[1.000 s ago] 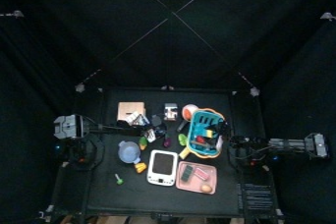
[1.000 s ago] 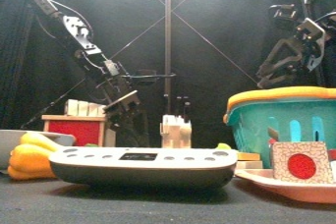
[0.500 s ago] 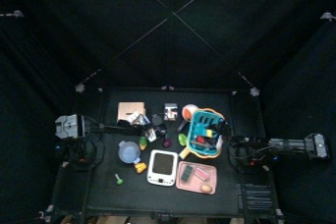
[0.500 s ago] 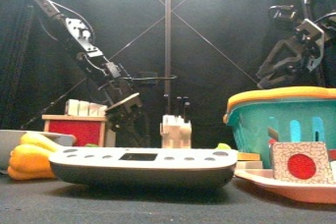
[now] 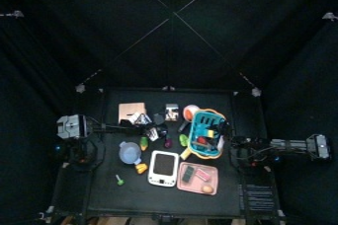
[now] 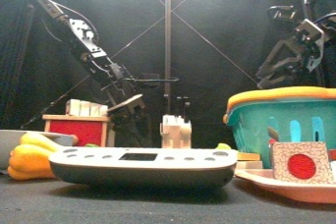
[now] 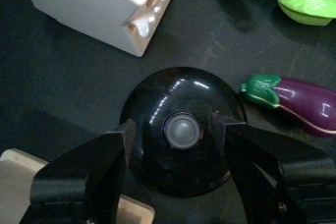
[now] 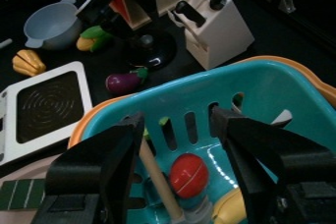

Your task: Grab pot lid

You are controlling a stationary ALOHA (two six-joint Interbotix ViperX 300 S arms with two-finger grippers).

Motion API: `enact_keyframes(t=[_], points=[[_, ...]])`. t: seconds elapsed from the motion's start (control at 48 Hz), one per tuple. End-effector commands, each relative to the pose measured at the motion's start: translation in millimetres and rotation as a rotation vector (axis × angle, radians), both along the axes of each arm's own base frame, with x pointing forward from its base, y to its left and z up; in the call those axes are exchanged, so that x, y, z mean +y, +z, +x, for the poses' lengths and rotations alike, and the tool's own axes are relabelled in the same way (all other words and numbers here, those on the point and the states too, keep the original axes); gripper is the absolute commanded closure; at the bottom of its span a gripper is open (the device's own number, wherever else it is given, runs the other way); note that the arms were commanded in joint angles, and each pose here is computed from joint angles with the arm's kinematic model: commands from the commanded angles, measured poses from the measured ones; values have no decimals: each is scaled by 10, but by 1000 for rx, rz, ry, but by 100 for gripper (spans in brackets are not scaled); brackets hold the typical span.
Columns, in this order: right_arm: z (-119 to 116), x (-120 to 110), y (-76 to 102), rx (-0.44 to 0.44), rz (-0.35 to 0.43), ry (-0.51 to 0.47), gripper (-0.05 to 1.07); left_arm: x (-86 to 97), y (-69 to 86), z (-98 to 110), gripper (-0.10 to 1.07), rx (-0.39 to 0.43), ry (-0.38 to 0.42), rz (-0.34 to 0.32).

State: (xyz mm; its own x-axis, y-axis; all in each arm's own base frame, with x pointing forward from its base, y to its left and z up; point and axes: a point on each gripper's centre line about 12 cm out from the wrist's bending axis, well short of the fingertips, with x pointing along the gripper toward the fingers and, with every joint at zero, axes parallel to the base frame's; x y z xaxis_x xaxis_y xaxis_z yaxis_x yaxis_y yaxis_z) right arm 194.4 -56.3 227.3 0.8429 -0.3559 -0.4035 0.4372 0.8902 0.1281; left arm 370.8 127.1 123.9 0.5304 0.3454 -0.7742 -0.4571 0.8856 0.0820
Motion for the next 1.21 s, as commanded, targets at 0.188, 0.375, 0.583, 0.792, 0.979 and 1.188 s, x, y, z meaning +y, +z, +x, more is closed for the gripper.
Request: enact_keyframes(t=[0.188,0.375,0.583,0.792,0.979,1.188], points=[[22,-10,37,-8,0,-2,12,65,213,132,2,-61,4,22],[25,-7,43,-9,-2,0,12,66,152,121,2,-44,9,17],[27,-7,40,-8,0,0,12,69,68,132,2,-24,7,14],[24,-10,43,-9,-1,-2,12,61,27,106,2,-13,10,7],[23,-13,43,-9,-1,-4,12,45,-2,81,2,-7,16,-4],[24,-16,40,-8,0,-5,12,5,137,120,2,-43,15,-4]])
